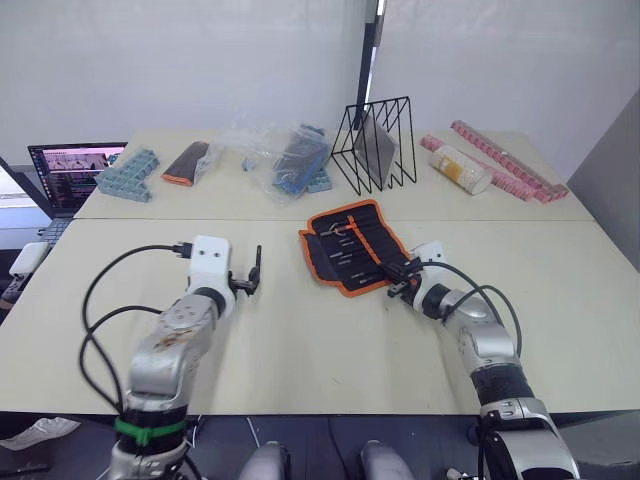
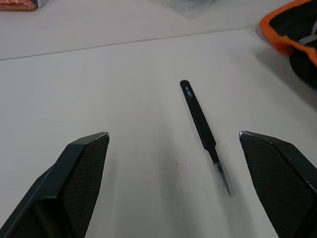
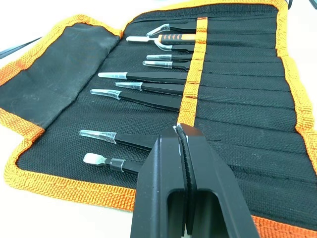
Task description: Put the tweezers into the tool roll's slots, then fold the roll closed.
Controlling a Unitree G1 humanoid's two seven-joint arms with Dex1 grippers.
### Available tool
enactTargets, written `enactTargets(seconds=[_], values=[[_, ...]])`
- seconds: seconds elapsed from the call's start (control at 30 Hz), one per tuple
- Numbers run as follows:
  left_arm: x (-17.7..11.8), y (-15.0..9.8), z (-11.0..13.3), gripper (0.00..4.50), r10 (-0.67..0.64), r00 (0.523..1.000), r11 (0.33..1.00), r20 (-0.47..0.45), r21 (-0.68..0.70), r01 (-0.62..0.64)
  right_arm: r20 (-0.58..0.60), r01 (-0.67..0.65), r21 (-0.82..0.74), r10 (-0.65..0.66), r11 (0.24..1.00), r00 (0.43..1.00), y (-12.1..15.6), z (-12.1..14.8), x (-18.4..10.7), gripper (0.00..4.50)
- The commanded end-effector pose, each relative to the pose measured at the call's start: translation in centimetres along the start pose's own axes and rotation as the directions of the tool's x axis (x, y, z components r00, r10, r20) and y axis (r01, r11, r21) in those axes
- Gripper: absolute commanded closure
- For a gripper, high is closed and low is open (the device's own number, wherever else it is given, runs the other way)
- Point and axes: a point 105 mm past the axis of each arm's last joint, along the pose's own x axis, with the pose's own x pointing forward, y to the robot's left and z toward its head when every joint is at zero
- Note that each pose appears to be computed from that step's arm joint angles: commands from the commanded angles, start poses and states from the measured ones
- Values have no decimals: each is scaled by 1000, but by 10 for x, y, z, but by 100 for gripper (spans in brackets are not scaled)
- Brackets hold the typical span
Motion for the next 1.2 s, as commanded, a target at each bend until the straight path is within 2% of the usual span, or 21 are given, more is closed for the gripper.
enactTargets(seconds=[0.03,0.23,0.4,0.7,0.83,0.97,1.1,1.2], values=[[13,-9,3,4,40,999,999,13,-23,-40,-16,16,2,-16,1000,1000,-2,-2,-1,450],[23,-32,2,4,-1,1000,997,17,-71,2,-16,11,-7,-11,1000,1000,-2,0,-2,450],[24,-41,-6,150,-11,1000,993,-10,-115,10,-19,13,-10,-13,1000,1000,-3,0,-5,450],[27,-35,-14,445,7,1000,993,-24,-115,-10,-18,11,-13,-11,1000,1000,-2,3,-3,450],[32,-20,-10,448,37,999,996,0,-77,-37,-17,5,-13,-6,1000,1000,-1,3,-1,450],[31,-5,5,448,61,996,996,62,-62,-57,-21,6,-12,-6,1000,1000,-1,2,-3,450],[26,7,28,448,62,988,998,142,-27,-59,-27,9,-9,-9,1000,1000,-1,0,-5,450],[20,6,53,448,2,976,999,218,31,-9,-31,13,-5,-13,1000,999,0,-3,-7,450]])
